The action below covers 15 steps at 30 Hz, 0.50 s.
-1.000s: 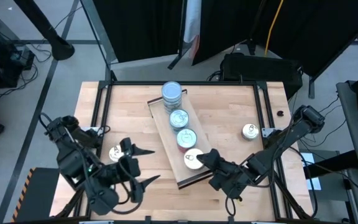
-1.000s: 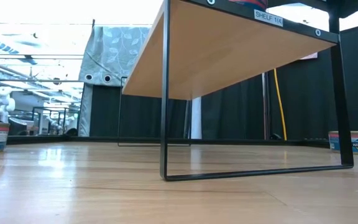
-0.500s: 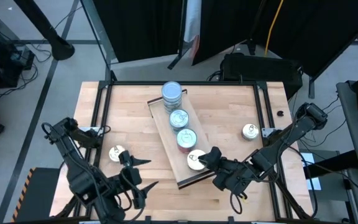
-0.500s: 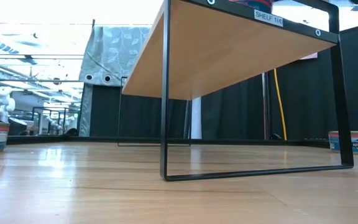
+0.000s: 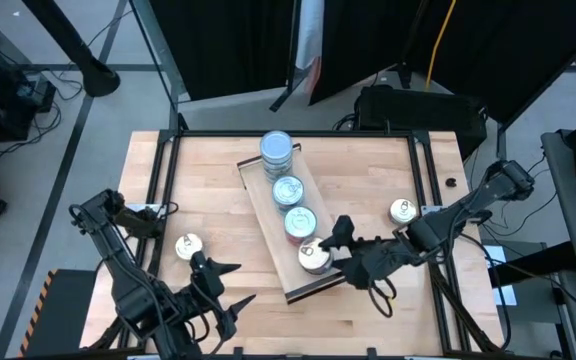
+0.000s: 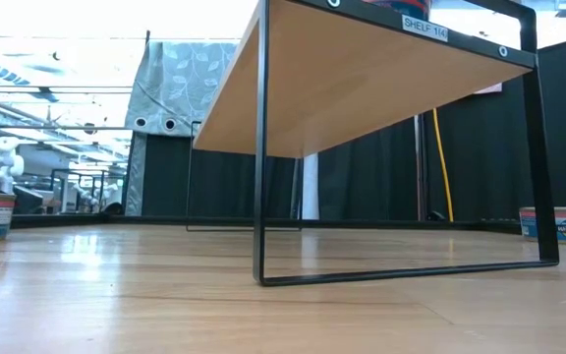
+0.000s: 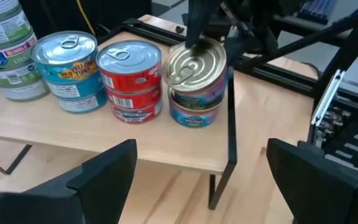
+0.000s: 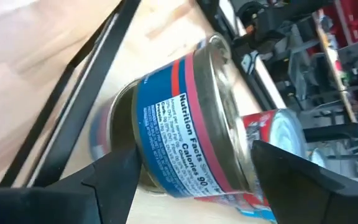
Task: Stack canned seafood by type on shelf
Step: Stack the bottom right blue and pink tuna can on top of the other blue and pink tuna can on the shelf
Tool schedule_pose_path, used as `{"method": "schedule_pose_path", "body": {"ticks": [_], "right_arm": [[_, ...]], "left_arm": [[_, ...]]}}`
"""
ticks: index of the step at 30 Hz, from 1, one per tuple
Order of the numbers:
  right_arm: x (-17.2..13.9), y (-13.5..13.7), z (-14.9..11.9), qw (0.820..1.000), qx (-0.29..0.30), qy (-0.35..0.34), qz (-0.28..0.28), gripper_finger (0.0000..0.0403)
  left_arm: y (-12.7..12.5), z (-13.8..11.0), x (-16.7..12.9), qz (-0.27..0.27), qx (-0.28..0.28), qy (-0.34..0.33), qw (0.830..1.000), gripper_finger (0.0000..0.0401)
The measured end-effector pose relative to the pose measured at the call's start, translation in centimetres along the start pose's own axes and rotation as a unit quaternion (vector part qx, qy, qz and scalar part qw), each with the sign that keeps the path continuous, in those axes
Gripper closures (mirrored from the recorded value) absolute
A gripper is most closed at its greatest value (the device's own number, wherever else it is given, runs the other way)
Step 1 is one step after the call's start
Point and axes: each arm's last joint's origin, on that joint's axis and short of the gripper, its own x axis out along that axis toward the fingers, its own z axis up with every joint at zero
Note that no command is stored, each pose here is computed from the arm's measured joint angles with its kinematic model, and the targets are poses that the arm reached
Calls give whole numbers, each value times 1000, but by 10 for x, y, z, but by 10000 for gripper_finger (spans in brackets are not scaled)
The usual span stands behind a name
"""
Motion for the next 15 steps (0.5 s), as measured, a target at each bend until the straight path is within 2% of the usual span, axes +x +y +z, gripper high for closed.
{"method": "schedule_pose_path", "body": {"ticks": [5, 9, 15], "right_arm": [[0, 3, -4, 1000, 4, 13, 23, 110], [-5, 6, -4, 1000, 0, 27, 7, 110], [-11, 9, -4, 996, -66, 50, -22, 110]], "left_arm": [[0, 0, 0, -1, -2, -1, 1000, 44], [0, -1, -2, -3, -1, 0, 1000, 44], [0, -1, -1, -2, -1, 1, 1000, 44]]}}
